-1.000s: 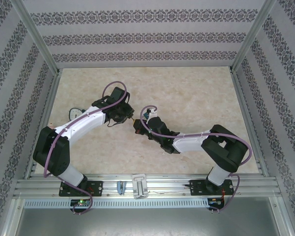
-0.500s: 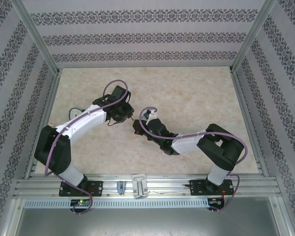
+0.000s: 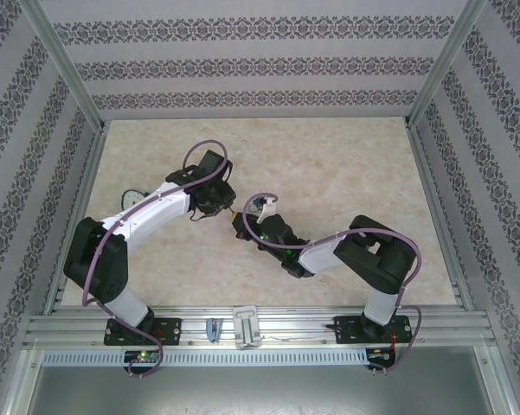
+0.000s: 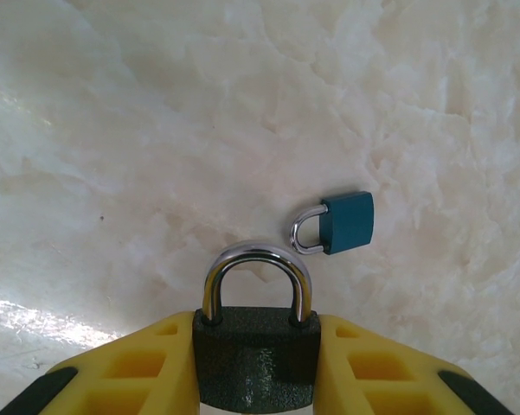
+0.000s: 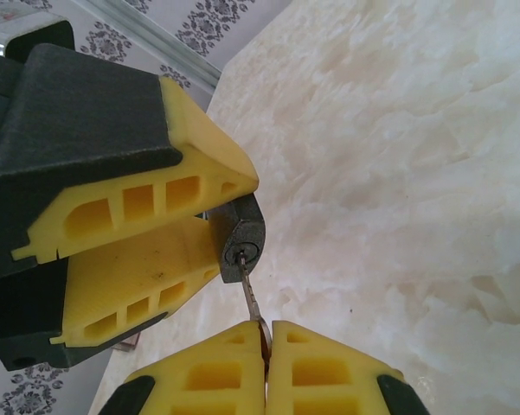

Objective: Unlock with the key

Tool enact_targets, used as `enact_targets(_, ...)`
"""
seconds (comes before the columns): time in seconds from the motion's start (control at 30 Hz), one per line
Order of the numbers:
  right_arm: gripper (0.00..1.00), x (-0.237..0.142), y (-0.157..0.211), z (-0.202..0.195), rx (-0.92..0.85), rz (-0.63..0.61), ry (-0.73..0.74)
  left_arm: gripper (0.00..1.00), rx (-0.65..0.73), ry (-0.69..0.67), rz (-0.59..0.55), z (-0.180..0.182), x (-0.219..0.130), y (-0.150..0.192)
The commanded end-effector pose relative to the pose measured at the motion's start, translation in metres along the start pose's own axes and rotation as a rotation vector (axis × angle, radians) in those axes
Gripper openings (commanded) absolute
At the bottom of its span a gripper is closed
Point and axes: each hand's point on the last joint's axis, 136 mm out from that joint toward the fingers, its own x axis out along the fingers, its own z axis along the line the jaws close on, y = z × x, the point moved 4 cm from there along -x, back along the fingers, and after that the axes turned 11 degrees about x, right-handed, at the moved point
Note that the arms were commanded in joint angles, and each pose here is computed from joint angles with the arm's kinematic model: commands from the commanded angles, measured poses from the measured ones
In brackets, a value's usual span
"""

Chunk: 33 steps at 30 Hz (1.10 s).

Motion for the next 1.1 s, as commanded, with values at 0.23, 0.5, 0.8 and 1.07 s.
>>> enact_targets(0.23,0.00,-0.012,-0.018,0.020,-0.074,-0.155,-0.038,0.30,-0.034,0.011,0.062,0.005,-0.005,0.009)
enact_targets(0.5,0.00,-0.018,-0.020,0.013,-0.045,-0.173,-0.008,0.30,-0.065,0.014,0.054,0.011,-0.005,0.006)
enact_targets(0.8,0.00,-0.013,-0.014,0.019,-0.068,-0.137,-0.037,0.30,-0.082,0.042,0.041,0.010,-0.010,0.001)
enact_targets(1.07,0.00,-0.015,-0.007,0.015,-0.050,-0.110,-0.033,0.30,-0.118,0.048,0.023,0.015,-0.009,-0.006)
